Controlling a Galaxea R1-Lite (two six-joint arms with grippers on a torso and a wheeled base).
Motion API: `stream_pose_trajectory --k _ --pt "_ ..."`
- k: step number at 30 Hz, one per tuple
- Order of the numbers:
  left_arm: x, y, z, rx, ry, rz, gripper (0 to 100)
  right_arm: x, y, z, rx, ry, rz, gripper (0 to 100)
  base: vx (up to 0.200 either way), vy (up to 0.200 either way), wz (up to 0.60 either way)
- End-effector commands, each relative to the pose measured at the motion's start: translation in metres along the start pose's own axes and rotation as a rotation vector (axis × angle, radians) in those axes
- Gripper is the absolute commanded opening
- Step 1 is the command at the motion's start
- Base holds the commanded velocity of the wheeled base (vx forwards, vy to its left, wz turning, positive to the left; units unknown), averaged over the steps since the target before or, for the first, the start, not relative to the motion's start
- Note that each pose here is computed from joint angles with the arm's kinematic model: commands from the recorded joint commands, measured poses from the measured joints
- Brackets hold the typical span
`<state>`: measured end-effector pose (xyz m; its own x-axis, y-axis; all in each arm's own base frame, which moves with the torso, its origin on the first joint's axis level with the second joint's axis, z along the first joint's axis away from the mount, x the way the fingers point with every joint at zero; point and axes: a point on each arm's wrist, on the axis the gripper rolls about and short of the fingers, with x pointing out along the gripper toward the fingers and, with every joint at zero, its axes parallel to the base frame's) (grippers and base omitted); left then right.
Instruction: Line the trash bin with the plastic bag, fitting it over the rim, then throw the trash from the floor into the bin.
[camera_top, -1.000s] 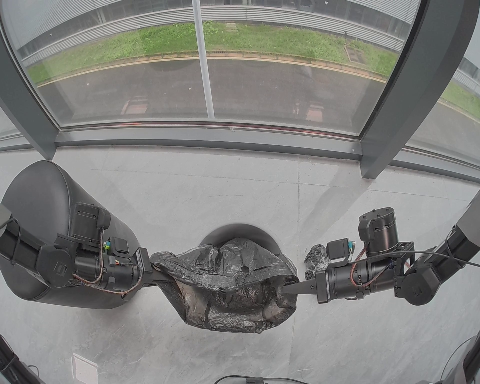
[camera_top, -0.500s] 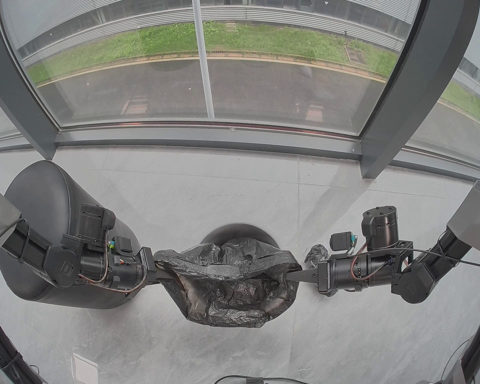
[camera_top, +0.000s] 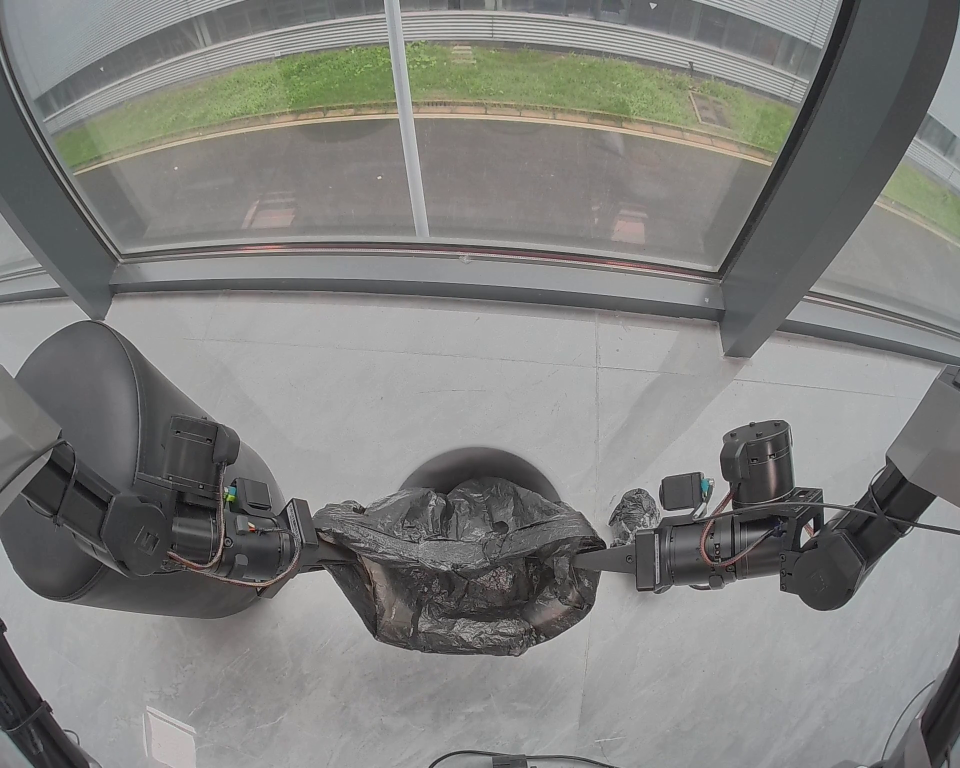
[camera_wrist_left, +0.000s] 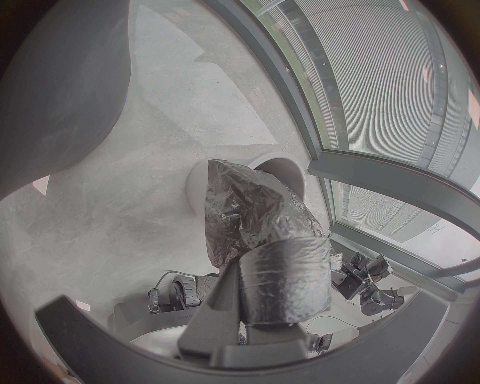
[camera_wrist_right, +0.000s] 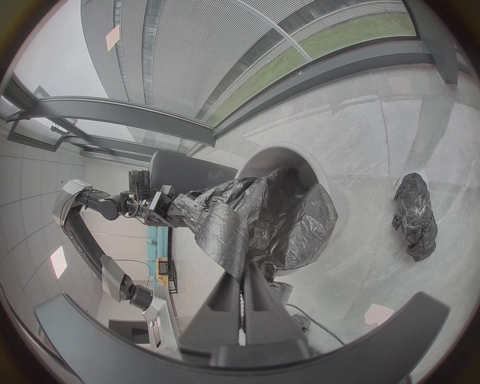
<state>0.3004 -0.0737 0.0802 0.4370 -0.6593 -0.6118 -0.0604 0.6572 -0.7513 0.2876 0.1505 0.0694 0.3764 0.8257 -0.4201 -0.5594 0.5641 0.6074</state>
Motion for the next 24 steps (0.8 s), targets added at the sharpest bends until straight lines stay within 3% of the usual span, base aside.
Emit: stream_pose_trajectory --k 1,11,12,19,24 --pt "0.003 0.001 0.002 -0.003 0.002 0.002 0 0.002 -0.002 -0.001 0.002 0.005 -0.005 0 0.0 0.0 0.0" --pt "0.009 0.004 0.005 -0.008 0.007 0.011 0 0.003 -0.008 -0.004 0.01 -0.001 -0.048 0 0.0 0.0 0.0" --pt "0.008 0.004 0.004 -0.008 0.007 0.011 0 0.003 -0.008 -0.004 0.01 -0.001 -0.049 100 0.0 0.0 0.0" --pt "0.003 -0.002 0.005 0.007 -0.007 -0.003 0 -0.004 -0.005 -0.002 0.007 -0.019 -0.054 100 0.0 0.0 0.0" --pt "-0.004 -0.01 0.004 0.025 -0.022 -0.022 0 -0.022 0.002 0.01 -0.018 -0.081 -0.058 100 0.0 0.0 0.0"
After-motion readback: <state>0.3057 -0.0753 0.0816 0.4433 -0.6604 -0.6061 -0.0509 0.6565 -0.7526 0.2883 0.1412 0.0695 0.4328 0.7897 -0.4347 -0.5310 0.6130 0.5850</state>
